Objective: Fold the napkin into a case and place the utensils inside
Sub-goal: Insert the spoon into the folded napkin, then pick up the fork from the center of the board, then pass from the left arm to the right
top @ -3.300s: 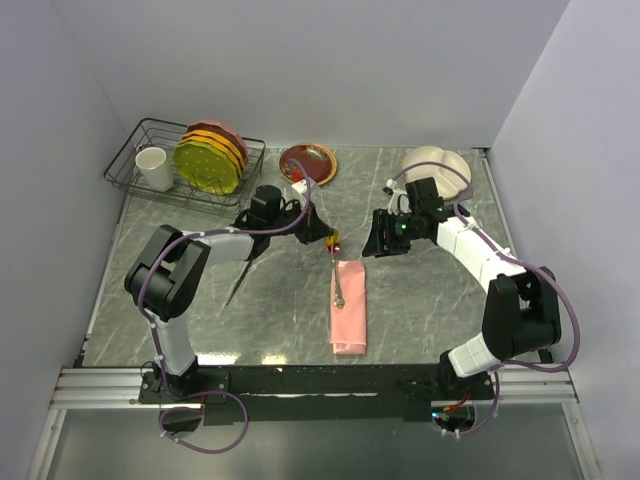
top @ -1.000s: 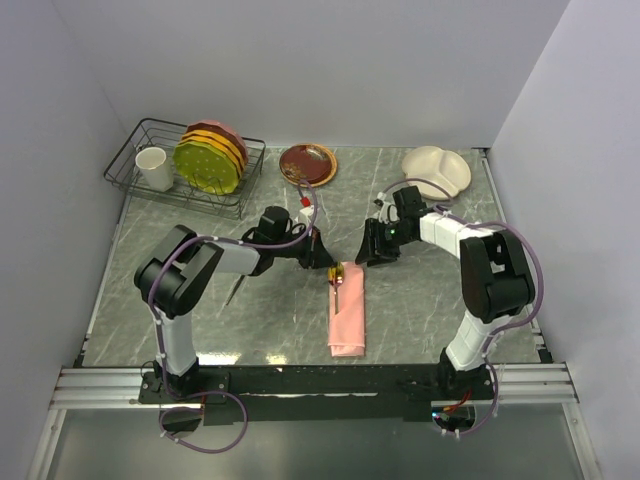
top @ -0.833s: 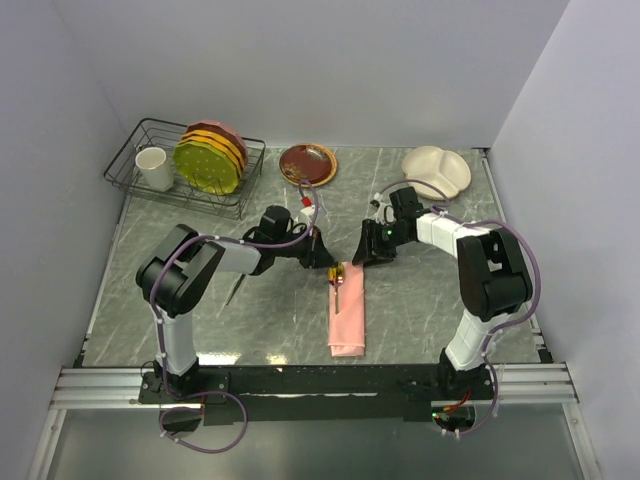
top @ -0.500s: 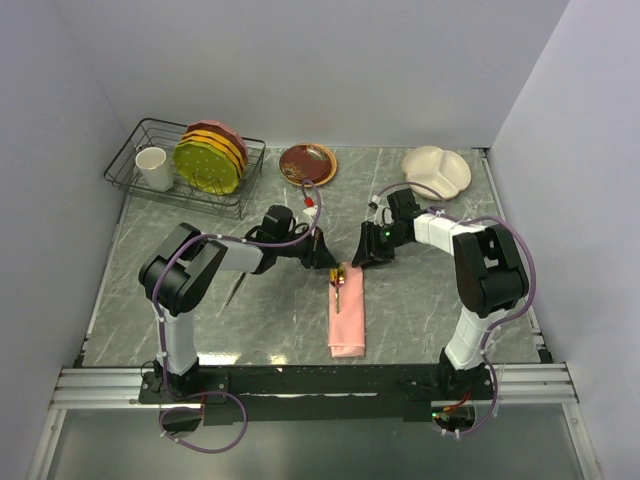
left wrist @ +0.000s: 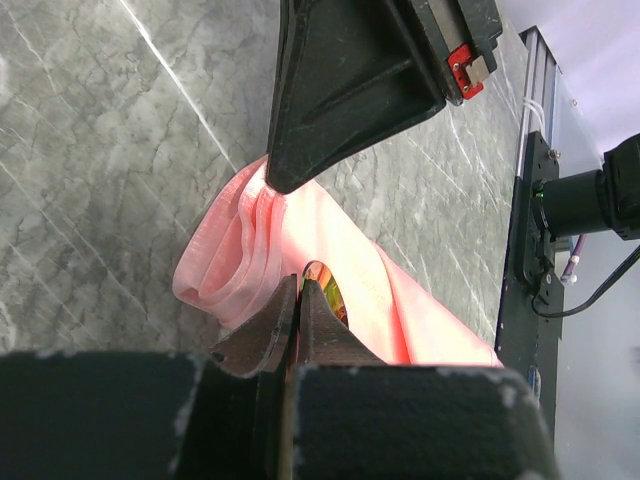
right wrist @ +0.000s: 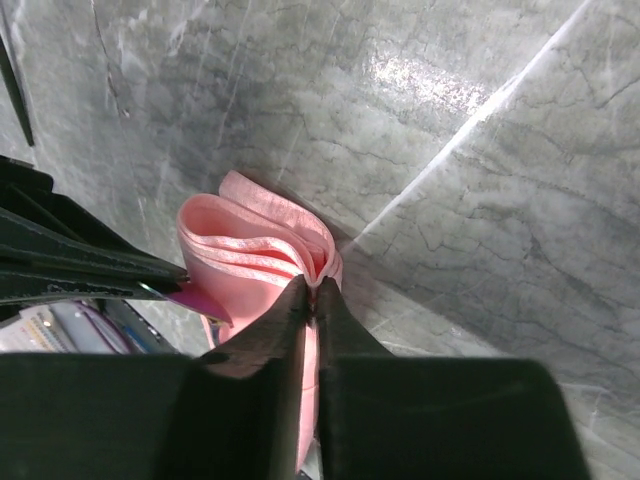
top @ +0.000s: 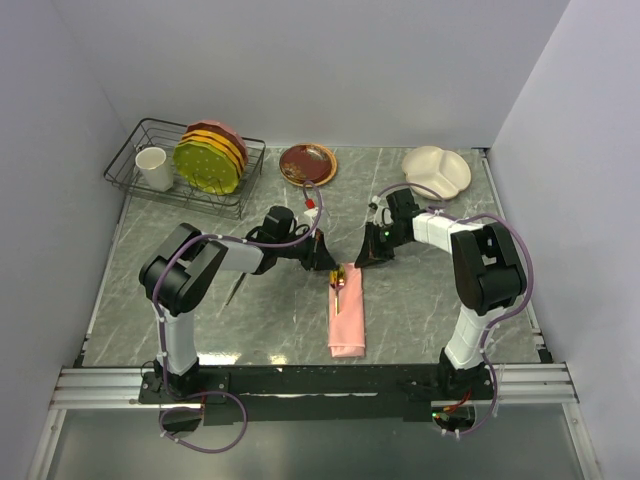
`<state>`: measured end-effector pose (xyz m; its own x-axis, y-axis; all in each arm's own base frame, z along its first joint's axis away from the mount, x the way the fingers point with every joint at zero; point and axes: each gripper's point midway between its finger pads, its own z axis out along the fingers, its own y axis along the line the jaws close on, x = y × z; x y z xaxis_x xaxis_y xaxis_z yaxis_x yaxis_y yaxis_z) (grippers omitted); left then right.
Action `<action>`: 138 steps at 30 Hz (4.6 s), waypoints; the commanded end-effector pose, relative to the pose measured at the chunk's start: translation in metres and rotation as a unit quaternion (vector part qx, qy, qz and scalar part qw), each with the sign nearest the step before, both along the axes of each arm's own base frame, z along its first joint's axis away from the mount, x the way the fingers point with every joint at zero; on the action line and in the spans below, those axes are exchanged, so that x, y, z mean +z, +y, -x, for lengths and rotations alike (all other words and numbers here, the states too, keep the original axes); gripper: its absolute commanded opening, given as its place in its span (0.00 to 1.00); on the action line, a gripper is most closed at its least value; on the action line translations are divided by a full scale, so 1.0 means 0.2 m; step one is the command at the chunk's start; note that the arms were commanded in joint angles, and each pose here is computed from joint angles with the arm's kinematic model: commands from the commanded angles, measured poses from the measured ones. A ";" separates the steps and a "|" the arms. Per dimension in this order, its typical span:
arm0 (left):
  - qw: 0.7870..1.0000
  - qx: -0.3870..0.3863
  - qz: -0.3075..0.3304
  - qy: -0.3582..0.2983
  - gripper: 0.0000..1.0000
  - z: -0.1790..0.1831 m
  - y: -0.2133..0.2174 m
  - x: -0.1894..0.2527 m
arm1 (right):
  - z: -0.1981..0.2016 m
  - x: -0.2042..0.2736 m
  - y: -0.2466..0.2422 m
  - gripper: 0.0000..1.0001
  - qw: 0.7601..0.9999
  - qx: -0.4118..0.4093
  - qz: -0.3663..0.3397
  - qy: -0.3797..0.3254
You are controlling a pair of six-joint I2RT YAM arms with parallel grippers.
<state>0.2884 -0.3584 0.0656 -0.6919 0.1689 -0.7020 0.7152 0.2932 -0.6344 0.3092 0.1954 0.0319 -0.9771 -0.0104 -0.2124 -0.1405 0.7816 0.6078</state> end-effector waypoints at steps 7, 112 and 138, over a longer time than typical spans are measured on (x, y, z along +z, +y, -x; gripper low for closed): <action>1.000 -0.022 0.011 0.001 0.06 0.05 -0.01 0.02 | -0.09 0.06 0.04 0.00 1.000 -0.004 -0.012 -0.027; 0.981 0.132 0.057 -0.134 0.01 -0.46 -0.03 1.38 | -0.21 1.31 0.14 0.51 0.941 -0.031 -0.052 -0.333; 0.981 0.136 0.056 -0.129 0.01 -0.40 -0.10 1.34 | -0.15 1.14 0.18 0.21 0.956 -0.015 -0.050 -0.289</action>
